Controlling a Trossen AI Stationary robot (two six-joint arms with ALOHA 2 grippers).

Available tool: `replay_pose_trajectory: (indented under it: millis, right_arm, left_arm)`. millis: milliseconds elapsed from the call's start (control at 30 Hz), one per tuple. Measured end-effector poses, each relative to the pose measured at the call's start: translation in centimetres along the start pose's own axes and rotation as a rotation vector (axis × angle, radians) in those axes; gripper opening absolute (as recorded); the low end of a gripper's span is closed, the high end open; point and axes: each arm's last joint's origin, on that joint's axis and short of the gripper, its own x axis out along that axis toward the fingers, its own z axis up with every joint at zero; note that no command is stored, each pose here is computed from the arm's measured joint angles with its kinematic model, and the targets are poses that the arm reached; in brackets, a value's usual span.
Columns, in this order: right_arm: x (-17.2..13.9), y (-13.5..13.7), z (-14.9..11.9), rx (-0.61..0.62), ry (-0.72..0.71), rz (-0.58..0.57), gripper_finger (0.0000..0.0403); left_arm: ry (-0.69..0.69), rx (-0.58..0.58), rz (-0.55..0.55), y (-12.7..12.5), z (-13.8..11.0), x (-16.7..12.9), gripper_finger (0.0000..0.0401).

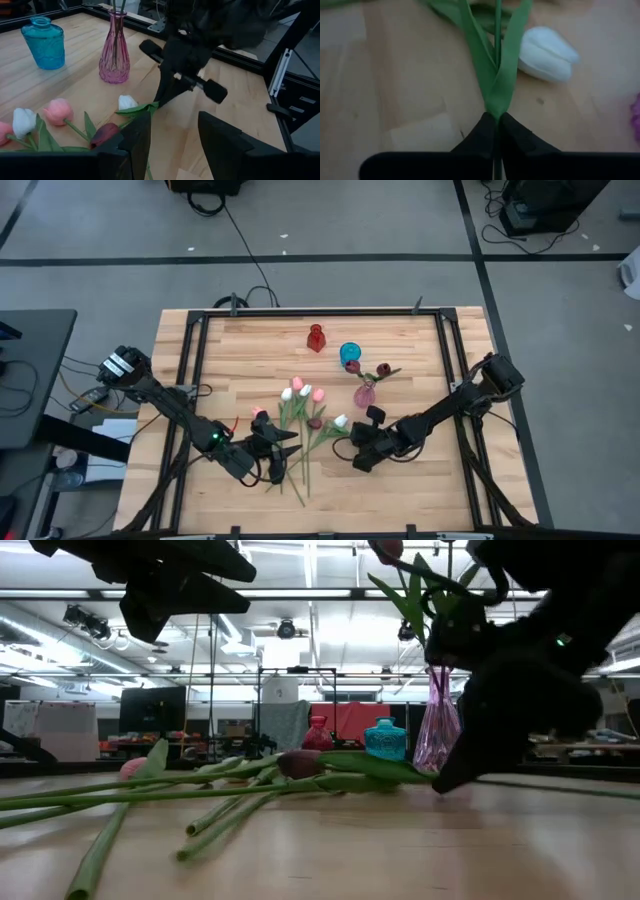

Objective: Sort flowers into vase by color
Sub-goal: Put the red tulip into the pink vase

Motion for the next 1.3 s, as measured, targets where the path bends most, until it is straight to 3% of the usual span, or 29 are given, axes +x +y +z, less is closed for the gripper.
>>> replay_pose_trajectory:
  millis: [367, 500, 667, 867, 1133, 1300]
  right_arm:
    - [-7.1, -0.1, 4.2, 0.026, -0.324, 0.076, 0.0022]
    - [-8.7, -0.5, 3.9, 0.046, -0.432, 0.1, 0.0021]
    - [-9.5, -1.0, 3.2, 0.112, -0.626, 0.232, 0.0017]
    - [-10.5, -1.5, 3.2, 0.137, -0.871, 0.354, 0.0023]
    - [-11.6, -1.5, 3.7, 0.053, -1.028, 0.482, 0.0027]
    - [-11.6, -1.3, 3.7, 0.031, -1.045, 0.522, 0.0029]
  left_arm:
    - [-0.007, -0.024, -0.026, -0.2, 0.2, 0.0, 0.017]
    - [-0.042, -0.03, -0.055, -0.7, 0.2, 0.3, 0.017]
    - [-0.072, -0.007, -0.141, -1.6, -0.7, 1.3, 0.017]
    - [-0.116, -0.009, -0.16, -1.9, -1.7, 2.5, 0.017]
    - [-0.158, -0.039, -0.154, -2.9, -1.4, 6.7, 0.017]
    - [-0.209, 0.012, -0.193, -4.7, 0.8, 9.9, 0.017]
